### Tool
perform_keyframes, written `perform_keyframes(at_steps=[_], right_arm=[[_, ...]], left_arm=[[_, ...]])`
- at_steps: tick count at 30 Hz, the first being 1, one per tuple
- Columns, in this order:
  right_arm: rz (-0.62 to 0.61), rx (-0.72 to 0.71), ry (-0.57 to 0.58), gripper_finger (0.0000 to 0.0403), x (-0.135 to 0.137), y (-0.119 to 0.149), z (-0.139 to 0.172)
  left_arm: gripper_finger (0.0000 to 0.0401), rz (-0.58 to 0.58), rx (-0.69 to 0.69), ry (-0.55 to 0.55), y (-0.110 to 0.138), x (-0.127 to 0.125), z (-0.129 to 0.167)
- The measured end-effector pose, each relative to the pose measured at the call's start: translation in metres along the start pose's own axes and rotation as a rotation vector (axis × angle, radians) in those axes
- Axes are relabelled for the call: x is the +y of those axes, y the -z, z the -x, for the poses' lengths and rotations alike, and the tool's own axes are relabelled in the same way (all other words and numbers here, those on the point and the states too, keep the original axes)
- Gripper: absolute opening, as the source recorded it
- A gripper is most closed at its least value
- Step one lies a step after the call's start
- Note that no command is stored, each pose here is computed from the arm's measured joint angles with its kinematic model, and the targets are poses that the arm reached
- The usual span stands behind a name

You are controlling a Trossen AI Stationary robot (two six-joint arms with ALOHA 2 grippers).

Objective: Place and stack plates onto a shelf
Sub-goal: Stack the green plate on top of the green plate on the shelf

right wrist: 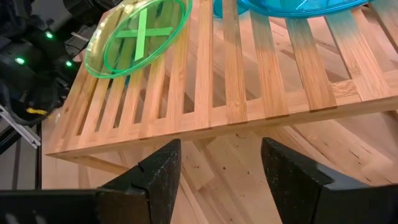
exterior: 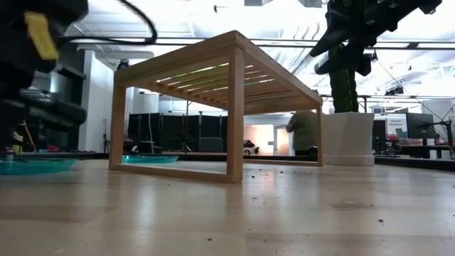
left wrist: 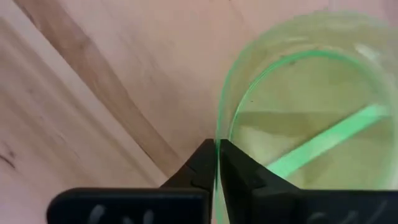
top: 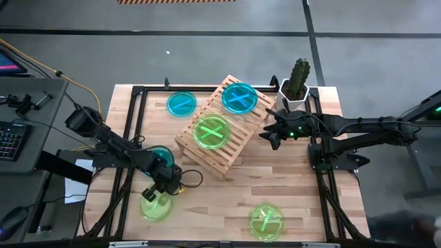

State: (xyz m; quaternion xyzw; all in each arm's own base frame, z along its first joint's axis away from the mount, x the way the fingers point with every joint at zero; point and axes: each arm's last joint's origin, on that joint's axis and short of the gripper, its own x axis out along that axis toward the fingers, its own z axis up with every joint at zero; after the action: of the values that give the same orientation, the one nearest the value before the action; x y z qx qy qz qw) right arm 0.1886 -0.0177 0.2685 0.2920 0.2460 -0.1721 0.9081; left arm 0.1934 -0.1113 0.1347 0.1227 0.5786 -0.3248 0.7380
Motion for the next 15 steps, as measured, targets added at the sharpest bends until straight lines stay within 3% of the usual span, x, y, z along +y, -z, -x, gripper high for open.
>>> perform_keyframes(at_steps=[7,15], right_arm=[[0.005,0.0,0.001,0.0204,0.0,0.0,0.0],[0.002,0.0,0.0,0.0204,0.0,0.0,0.0]], left_arm=[[0.0001,0.054,-0.069,0.004,-0.011,-0.004,0.041],[0.0,0.221,-0.276,-0.017,0.002,-0.022,0.137]])
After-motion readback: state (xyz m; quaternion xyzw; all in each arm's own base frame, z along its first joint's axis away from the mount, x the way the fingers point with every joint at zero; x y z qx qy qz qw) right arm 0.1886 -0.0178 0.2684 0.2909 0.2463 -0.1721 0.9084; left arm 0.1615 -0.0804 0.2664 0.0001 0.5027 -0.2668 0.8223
